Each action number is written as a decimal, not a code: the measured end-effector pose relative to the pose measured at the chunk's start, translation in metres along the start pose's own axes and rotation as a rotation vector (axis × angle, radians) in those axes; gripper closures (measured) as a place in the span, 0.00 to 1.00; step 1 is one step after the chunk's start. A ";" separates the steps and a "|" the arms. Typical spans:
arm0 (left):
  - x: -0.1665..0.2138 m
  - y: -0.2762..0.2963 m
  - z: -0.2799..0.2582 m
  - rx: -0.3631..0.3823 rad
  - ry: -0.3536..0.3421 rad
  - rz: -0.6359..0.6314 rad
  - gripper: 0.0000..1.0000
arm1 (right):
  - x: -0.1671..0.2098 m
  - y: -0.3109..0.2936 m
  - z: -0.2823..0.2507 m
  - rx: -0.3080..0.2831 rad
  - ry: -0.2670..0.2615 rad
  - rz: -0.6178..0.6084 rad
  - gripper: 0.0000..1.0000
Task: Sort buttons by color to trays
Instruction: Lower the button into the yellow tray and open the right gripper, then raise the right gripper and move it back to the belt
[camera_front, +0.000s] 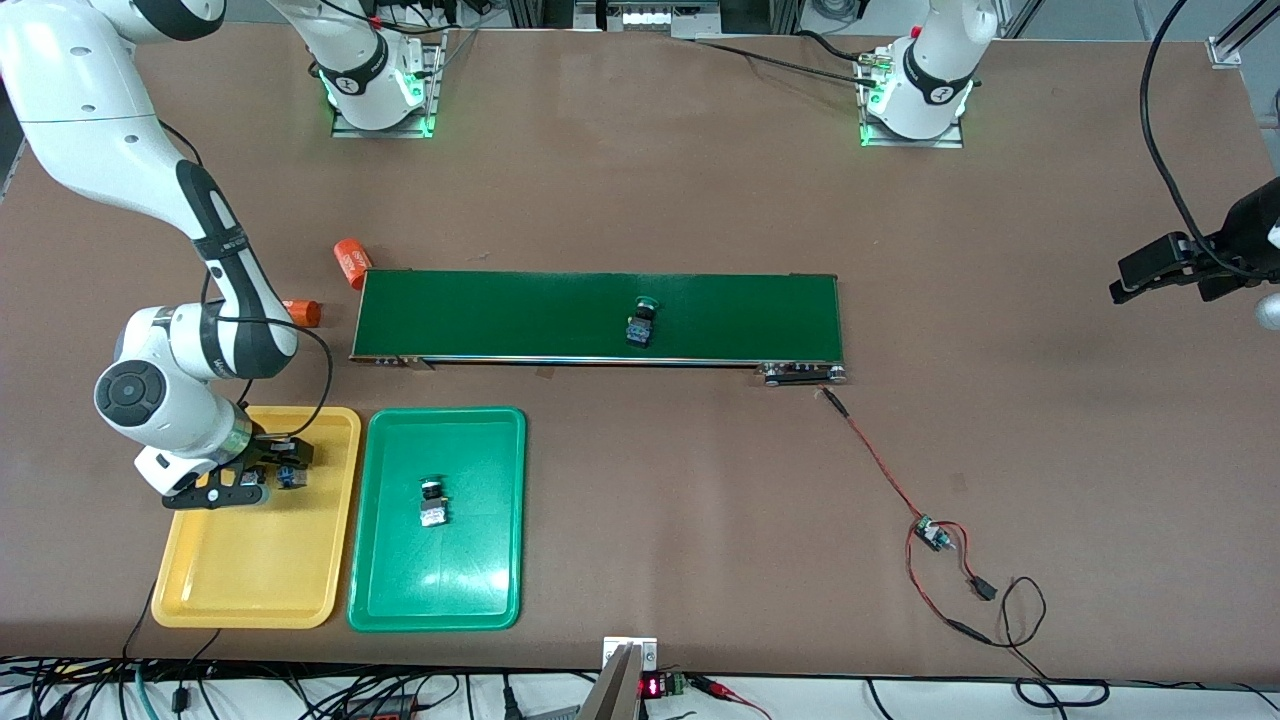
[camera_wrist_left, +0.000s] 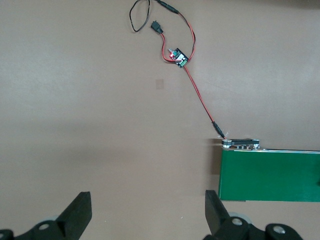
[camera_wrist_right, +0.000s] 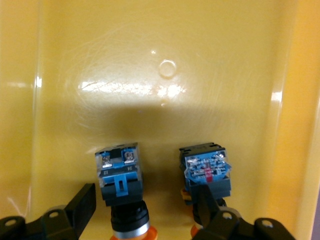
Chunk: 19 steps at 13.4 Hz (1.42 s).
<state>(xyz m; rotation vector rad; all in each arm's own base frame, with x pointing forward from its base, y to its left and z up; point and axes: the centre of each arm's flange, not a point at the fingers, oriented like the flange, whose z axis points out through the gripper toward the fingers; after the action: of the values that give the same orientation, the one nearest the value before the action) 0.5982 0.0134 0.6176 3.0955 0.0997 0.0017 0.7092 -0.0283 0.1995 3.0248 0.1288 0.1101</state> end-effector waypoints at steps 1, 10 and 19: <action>0.000 0.000 0.000 0.000 0.001 0.000 0.00 | 0.000 0.000 -0.001 -0.001 -0.008 -0.001 0.09; -0.006 0.002 -0.004 -0.001 -0.017 0.004 0.00 | 0.002 -0.029 -0.110 0.008 -0.164 0.025 0.08; -0.008 0.001 -0.009 -0.002 -0.004 0.002 0.00 | -0.028 -0.113 -0.216 0.117 -0.297 0.229 0.05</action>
<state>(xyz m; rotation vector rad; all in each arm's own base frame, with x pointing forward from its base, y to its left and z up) 0.5902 0.0121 0.6268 3.0937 0.0965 -0.0051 0.6560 0.1050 0.3988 3.1160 -0.2446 -0.3377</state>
